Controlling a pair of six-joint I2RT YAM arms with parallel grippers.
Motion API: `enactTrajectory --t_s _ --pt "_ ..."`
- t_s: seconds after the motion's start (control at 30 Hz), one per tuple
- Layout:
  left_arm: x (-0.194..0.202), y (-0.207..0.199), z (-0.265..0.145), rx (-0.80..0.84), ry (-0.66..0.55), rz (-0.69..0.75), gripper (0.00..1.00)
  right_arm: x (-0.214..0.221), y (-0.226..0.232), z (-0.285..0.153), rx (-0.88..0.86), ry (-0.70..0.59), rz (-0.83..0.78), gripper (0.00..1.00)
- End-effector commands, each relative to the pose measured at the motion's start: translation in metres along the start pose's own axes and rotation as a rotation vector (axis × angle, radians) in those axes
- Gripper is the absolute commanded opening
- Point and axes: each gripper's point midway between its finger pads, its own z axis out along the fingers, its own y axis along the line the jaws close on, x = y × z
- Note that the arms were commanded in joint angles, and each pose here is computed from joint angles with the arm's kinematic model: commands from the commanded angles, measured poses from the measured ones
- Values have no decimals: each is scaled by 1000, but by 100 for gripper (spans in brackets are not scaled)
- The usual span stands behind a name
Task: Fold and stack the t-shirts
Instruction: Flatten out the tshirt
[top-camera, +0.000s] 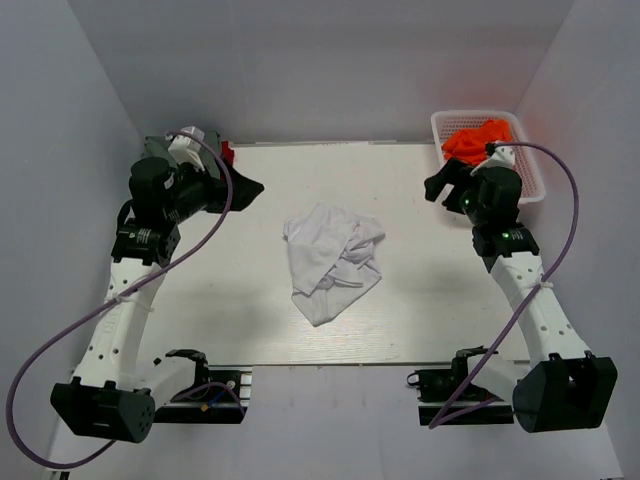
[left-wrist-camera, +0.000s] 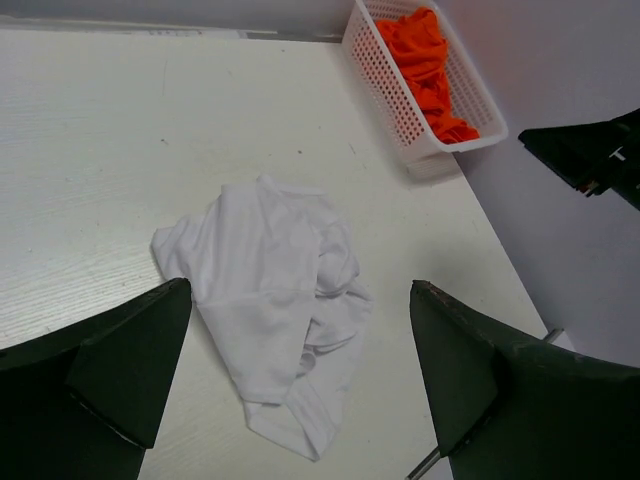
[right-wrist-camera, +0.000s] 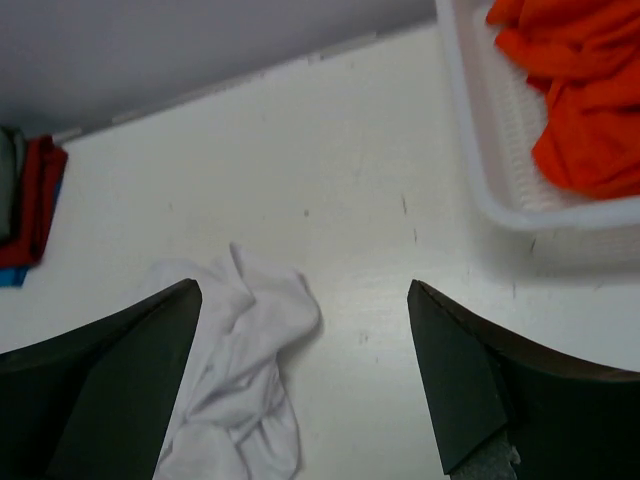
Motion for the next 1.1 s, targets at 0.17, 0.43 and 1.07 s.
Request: enactTrajectory --t_s 0.17,0.43,1.07 --pt "84 41 19 -90 293 -149 100 53 25 -13 -189 221 -30 90" --pt "214 45 29 -30 571 -354 100 108 8 13 -116 405 -174 90" --pt "321 94 62 -524 925 -49 75 214 6 112 13 658 -262 89"
